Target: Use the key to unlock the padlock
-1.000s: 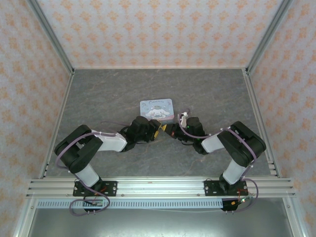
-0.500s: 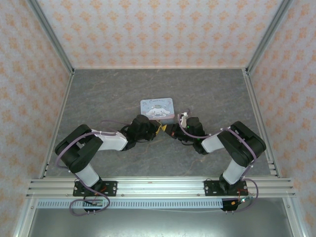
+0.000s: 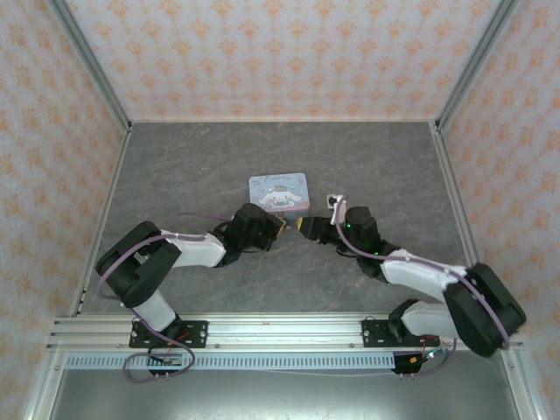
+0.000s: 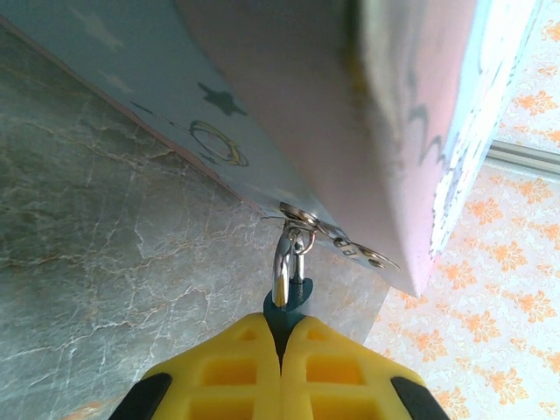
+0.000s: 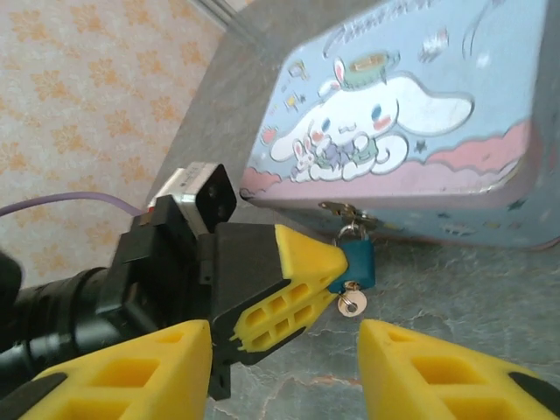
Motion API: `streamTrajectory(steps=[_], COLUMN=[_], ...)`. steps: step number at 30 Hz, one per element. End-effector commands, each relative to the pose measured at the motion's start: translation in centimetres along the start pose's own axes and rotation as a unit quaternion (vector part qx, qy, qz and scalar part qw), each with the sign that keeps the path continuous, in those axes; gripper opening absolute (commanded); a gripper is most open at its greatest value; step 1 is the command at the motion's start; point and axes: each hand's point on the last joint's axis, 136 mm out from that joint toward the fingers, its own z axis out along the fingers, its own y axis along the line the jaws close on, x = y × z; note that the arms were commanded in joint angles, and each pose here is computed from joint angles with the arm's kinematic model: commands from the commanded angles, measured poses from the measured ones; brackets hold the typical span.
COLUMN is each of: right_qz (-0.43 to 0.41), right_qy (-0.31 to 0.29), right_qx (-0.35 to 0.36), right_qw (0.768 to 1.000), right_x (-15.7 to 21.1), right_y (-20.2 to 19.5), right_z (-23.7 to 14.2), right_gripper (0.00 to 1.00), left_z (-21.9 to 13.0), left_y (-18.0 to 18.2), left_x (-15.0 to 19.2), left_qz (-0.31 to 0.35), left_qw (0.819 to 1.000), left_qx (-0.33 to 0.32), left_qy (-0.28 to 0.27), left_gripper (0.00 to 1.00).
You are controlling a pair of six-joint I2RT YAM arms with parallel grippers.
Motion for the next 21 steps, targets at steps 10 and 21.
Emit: streamTrajectory(steps=[10, 21], right_qz=[-0.366, -0.688], right_qy=[-0.013, 0.056], right_qx=[0.094, 0.101], right_qw=[0.926, 0.717], right_x=[-2.8, 2.2], right_y=[2.1, 1.3], right_z=[-4.8, -2.7], right_gripper=[0.51, 0.54], left_z=[-1.6, -1.7], left_y=[-1.1, -1.5], left_x=[-0.4, -0.3], left_qz=[0.014, 0.009], left_qw=[1.000, 1.000], left_qx=[-0.001, 0.006], left_qy=[-0.013, -0.011], left_gripper=[0.00, 0.00])
